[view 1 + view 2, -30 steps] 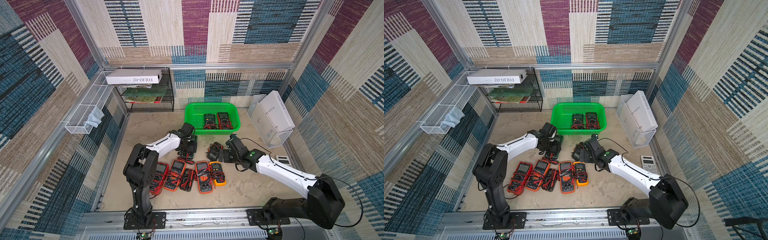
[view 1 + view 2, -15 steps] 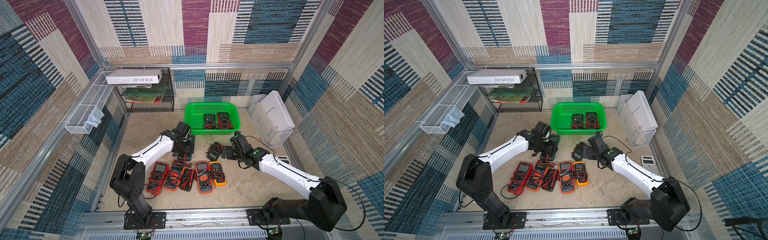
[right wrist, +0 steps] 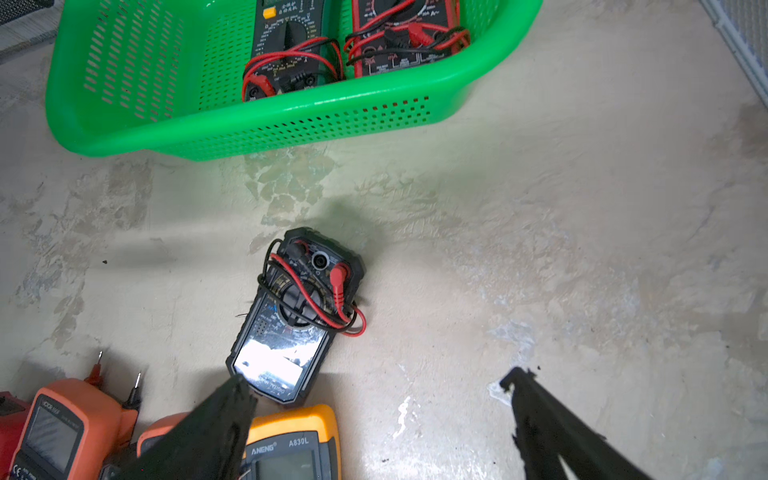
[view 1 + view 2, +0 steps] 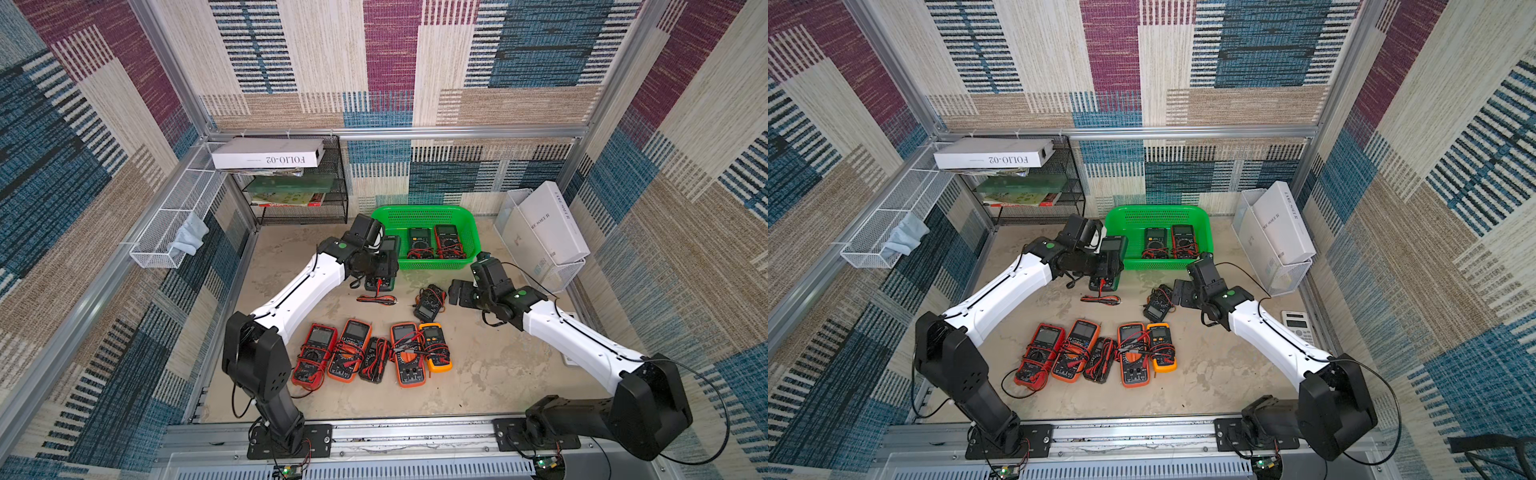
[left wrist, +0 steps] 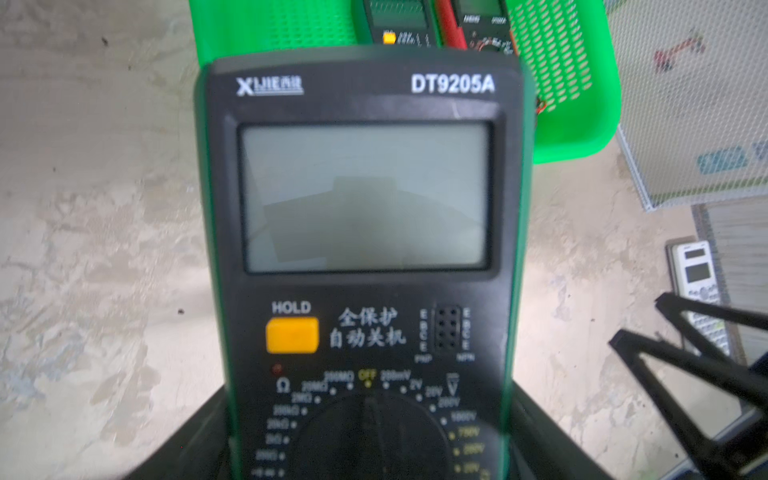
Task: Put the multimeter into the basket
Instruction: Pick up the multimeter from the center of the board, then place the multimeter in the basket.
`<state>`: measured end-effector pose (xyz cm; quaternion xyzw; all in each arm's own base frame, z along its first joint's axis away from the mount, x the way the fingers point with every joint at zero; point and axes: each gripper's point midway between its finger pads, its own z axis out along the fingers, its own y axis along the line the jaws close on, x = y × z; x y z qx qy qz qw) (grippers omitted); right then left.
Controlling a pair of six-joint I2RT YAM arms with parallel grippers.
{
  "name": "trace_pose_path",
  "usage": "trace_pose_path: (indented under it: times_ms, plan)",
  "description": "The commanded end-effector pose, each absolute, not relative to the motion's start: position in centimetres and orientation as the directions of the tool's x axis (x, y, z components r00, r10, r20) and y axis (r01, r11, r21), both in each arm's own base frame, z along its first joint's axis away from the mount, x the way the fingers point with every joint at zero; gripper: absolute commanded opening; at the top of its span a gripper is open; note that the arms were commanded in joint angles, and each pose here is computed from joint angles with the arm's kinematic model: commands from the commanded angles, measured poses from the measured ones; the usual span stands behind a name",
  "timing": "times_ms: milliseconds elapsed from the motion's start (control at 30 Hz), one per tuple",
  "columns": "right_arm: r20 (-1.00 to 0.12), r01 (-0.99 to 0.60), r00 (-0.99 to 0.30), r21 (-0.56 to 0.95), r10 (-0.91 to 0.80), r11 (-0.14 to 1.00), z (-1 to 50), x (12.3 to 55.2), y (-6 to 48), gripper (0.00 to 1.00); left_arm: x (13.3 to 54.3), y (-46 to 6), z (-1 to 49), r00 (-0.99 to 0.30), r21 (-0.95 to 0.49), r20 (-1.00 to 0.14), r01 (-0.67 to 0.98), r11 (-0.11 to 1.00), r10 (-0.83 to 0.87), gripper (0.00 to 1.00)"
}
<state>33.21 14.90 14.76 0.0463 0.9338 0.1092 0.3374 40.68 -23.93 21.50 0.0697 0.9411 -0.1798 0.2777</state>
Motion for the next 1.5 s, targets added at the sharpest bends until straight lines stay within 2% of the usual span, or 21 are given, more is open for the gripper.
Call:
trace_pose_path:
  times_ms: [0, 367, 667, 1167, 1467]
  plan:
    - [-0.63, -0.004, -0.76, 0.249, 0.159, 0.968, 15.1, 34.0, 15.1, 1.0, 43.2, -25.3, 23.1, -0.8, -0.294, -0.599, 0.269, 0.917, 0.042, 0.0]
    - [-0.623, 0.014, -0.761, 0.263, 0.181, 0.965, 14.6, 36.0, 14.7, 0.99, 52.4, -28.6, 24.2, -0.71, -0.24, -0.703, 0.271, 0.932, 0.025, 0.0]
    - [-0.612, 0.038, -0.765, 0.265, 0.198, 0.964, 14.0, 36.8, 13.6, 1.0, 57.6, -29.8, 22.6, -0.639, -0.2, -0.769, 0.244, 0.949, 0.002, 0.0]
    - [-0.604, 0.058, -0.767, 0.271, 0.217, 0.961, 13.5, 36.9, 12.5, 1.0, 60.0, -29.7, 17.2, -0.658, -0.171, -0.753, 0.186, 0.967, -0.007, 0.0]
    - [-0.601, 0.067, -0.768, 0.269, 0.222, 0.961, 13.1, 36.6, 12.0, 1.0, 60.8, -27.1, 14.1, -0.696, -0.151, -0.717, 0.092, 0.984, -0.045, 0.0]
